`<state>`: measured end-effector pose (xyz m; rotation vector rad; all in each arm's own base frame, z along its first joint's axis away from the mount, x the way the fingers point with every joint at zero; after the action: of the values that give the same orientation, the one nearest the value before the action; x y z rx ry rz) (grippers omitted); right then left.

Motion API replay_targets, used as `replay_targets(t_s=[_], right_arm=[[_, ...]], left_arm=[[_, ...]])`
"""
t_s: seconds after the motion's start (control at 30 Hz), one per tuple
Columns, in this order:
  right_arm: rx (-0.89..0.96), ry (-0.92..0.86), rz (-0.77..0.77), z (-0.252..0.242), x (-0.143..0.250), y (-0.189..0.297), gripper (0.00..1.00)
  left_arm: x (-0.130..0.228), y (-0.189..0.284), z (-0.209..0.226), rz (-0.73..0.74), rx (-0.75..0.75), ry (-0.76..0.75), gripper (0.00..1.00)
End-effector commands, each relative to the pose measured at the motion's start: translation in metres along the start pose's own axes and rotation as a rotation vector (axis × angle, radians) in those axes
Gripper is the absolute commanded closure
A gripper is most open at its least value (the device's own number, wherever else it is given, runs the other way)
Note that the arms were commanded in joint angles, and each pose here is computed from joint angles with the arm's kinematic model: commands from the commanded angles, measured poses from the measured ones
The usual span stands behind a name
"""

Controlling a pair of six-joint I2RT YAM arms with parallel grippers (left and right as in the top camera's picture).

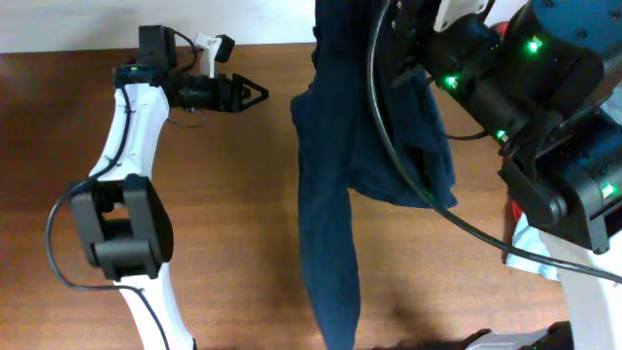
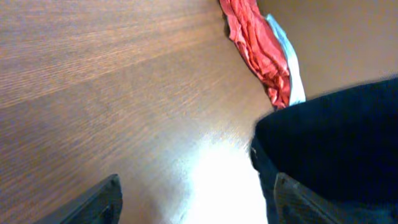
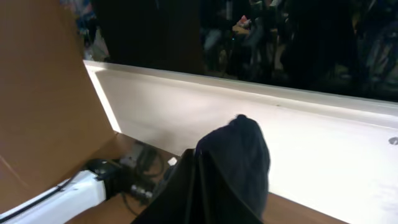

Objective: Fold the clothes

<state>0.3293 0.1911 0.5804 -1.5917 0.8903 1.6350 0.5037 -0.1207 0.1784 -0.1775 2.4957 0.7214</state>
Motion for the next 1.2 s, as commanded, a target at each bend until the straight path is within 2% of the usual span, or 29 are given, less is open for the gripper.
replay_targets(t_s=[0.0, 0.2, 0.43, 0.73, 0.77, 0.97, 1.17], right_arm=[[-0.019, -0.004, -0.054, 0.005, -0.017, 0.014, 0.96], [-0.028, -0.003, -0.054, 0.007, -0.017, 0.014, 0.96], [-0.028, -0.001, -0.050, 0.007, -0.017, 0.014, 0.96], [-0.028, 0.002, -0.027, 0.007, -0.011, 0.014, 0.96], [-0.028, 0.002, -0.027, 0.007, -0.011, 0.014, 0.96], [-0.054, 0.006, -0.026, 0.011, -0.011, 0.014, 0.96], [-0.073, 0.006, -0.025, 0.013, -0.011, 0.014, 0.96]], left_arm=[[0.005, -0.020, 0.000, 0.007, 0.147, 0.037, 0.19], [0.008, -0.060, -0.009, 0.023, 0.316, 0.030, 0.16], [0.007, -0.096, -0.036, 0.042, 0.381, -0.052, 0.13], [-0.015, -0.092, -0.053, -0.016, 0.453, -0.156, 0.13], [-0.016, -0.092, -0.054, -0.019, 0.454, -0.158, 0.09], [-0.017, -0.092, -0.059, -0.020, 0.472, -0.179, 0.04], [-0.011, -0.106, -0.083, 0.005, 0.538, -0.252, 0.01]])
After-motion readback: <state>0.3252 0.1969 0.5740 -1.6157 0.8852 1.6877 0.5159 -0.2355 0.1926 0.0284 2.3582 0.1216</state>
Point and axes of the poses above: each gripper's point midway between its finger pads, its own y axis back along the fingers, its own z axis along the line the jaws close on, x = y × z, the point moved 2 cm from there along y, back along the fingers, and after that the axes turned 5 degrees about y, right-handed, at the moved point
